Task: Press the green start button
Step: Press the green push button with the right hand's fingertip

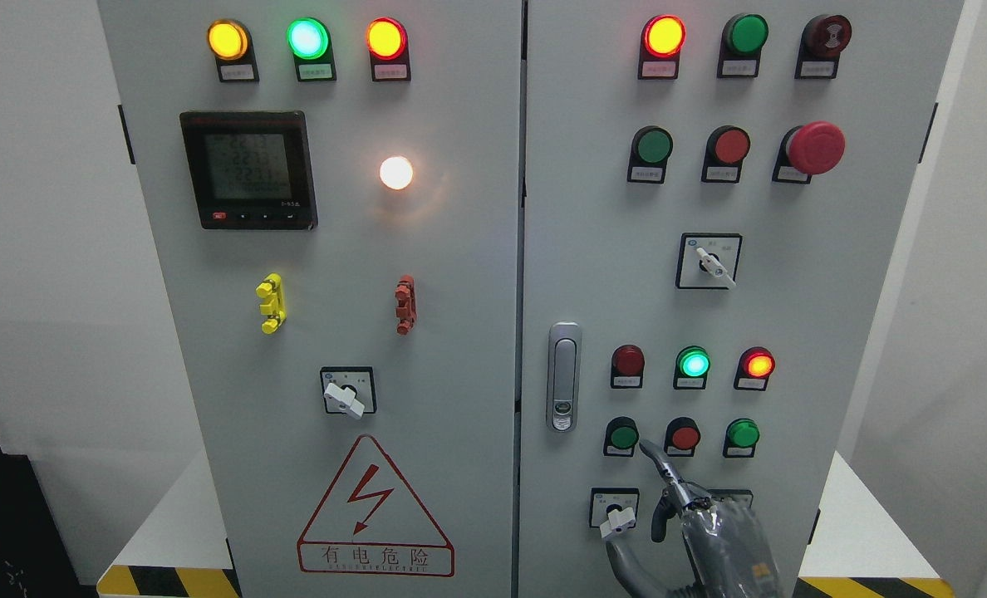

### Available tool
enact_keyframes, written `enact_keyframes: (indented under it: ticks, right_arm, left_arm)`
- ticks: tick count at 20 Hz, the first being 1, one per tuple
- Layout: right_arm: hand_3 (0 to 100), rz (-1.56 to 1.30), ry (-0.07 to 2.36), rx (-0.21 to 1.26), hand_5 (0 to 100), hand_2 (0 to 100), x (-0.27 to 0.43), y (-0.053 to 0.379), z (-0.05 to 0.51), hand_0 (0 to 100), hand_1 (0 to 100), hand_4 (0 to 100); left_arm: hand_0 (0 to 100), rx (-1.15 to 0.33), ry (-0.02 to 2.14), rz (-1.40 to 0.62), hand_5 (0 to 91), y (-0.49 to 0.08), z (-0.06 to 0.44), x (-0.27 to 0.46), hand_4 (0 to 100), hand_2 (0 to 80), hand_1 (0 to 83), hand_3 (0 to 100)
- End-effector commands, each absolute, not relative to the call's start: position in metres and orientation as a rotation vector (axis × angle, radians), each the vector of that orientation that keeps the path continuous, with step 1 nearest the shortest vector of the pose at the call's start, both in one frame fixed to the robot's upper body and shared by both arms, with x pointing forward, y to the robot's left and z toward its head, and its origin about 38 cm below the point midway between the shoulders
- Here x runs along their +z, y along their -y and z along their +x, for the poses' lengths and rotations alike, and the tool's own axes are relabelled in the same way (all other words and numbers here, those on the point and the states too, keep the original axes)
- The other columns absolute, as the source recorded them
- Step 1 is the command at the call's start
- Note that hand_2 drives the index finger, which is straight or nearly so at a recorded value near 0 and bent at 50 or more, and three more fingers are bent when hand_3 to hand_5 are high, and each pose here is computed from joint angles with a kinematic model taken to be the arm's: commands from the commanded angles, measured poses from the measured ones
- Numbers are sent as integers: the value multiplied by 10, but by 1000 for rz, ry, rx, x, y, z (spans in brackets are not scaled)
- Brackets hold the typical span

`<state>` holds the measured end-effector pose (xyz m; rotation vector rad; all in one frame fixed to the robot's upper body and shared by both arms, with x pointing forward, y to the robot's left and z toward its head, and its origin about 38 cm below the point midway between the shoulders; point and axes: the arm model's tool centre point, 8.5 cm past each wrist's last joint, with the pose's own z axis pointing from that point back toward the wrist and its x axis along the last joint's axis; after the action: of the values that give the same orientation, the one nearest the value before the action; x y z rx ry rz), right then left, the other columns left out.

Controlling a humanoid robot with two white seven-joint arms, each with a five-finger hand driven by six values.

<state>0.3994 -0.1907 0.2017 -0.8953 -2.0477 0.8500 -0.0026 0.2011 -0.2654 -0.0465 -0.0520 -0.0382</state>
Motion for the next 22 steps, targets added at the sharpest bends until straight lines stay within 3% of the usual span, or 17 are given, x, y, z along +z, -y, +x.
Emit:
enact_keyframes:
  ticks: [1,22]
  right_arm:
    - [804,-862,2032,877,697,0,193,182,406,251,86,695]
    - [802,-847,2015,876,695,0,192,178,417,248,87,695]
  left_arm:
    - [120,-38,53,-47,0,-201,-2,-265,0,0,556,0]
    - [120,-38,53,-47,0,-201,-2,-265,0,0,556,0]
